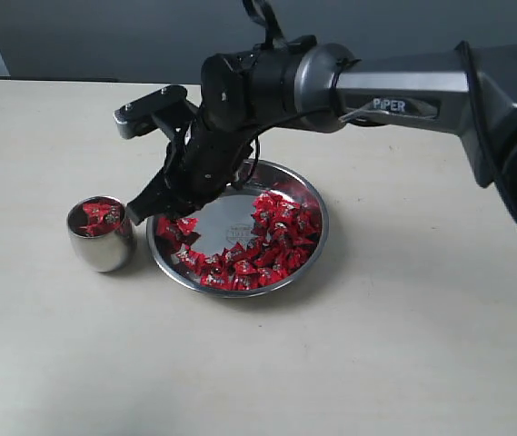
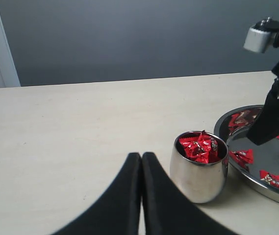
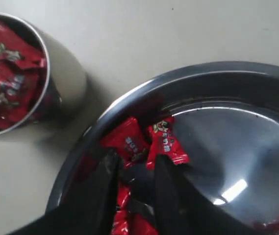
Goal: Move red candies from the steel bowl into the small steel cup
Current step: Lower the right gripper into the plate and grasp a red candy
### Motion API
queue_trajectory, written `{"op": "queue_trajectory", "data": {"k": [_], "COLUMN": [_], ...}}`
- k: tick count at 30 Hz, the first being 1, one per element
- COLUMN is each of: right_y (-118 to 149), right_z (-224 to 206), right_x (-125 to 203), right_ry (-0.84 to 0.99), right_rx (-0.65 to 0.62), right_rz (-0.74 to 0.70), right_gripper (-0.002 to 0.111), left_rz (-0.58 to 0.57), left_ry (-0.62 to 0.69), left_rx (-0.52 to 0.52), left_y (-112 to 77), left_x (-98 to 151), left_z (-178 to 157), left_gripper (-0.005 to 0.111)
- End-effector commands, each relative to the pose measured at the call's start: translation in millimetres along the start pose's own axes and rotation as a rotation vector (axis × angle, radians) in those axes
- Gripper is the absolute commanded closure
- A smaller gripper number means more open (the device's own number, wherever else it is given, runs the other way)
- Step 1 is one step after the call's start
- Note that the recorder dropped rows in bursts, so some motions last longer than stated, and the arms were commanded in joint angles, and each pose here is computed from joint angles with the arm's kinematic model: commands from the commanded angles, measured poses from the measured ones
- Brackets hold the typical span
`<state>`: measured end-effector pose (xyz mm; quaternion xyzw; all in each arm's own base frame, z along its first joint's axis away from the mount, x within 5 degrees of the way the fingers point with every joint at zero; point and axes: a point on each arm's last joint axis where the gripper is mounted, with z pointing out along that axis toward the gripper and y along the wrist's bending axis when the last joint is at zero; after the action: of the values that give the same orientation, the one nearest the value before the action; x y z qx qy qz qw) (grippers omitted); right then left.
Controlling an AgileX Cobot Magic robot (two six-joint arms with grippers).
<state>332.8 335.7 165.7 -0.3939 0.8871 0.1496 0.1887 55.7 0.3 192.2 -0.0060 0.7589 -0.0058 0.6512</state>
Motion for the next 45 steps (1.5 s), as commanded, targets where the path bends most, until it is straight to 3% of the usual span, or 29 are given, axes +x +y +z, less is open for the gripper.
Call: {"op": "queue_trajectory", "data": {"k": [1, 3, 8, 21, 23, 26, 31, 34, 45], "right_y": [-5.4, -6.3, -8.0, -11.8, -12.1, -12.6, -14.7, -17.7, -18.7], "right_z": [12.8, 15.8, 19.5, 39.0, 39.0, 40.8, 51.0, 49.8, 5.8], "right_x": [5.0, 6.3, 6.6, 9.8, 8.8, 8.7, 14.4, 14.4, -1.1], "right_ry": [0.023, 0.03, 0.024, 0.0, -0.011, -0.017, 0.011, 0.014, -0.029], "right_rx": [0.021, 0.026, 0.038, 0.05, 0.054, 0.057, 0.064, 0.098, 0.177], "right_rz": [-0.026, -0.032, -0.043, -0.034, -0.03, -0.032, -0.04, -0.018, -0.024], "right_gripper": [0.082, 0.08, 0.061, 0.061, 0.064, 0.078, 0.081, 0.107, 0.109], "left_rz": [-0.001, -0.001, -0.001, -0.001, -0.001, -0.001, -0.001, -0.001, -0.001], "left_ry": [-0.002, -0.002, -0.002, -0.002, -0.002, -0.002, -0.002, -0.002, -0.002], "left_rx": [0.002, 0.002, 0.002, 0.002, 0.002, 0.002, 0.002, 0.002, 0.002], "left_y": [-0.1, -0.1, -0.1, -0.1, -0.1, -0.1, -0.1, -0.1, -0.1], "left_x": [0.6, 0.6, 0.6, 0.6, 0.6, 0.6, 0.6, 0.6, 0.6], "left_z": [-0.2, -0.2, -0.2, -0.2, -0.2, -0.2, -0.2, -0.2, -0.2], "left_gripper": [0.106, 0.106, 0.106, 0.106, 0.106, 0.106, 0.106, 0.106, 0.106]}}
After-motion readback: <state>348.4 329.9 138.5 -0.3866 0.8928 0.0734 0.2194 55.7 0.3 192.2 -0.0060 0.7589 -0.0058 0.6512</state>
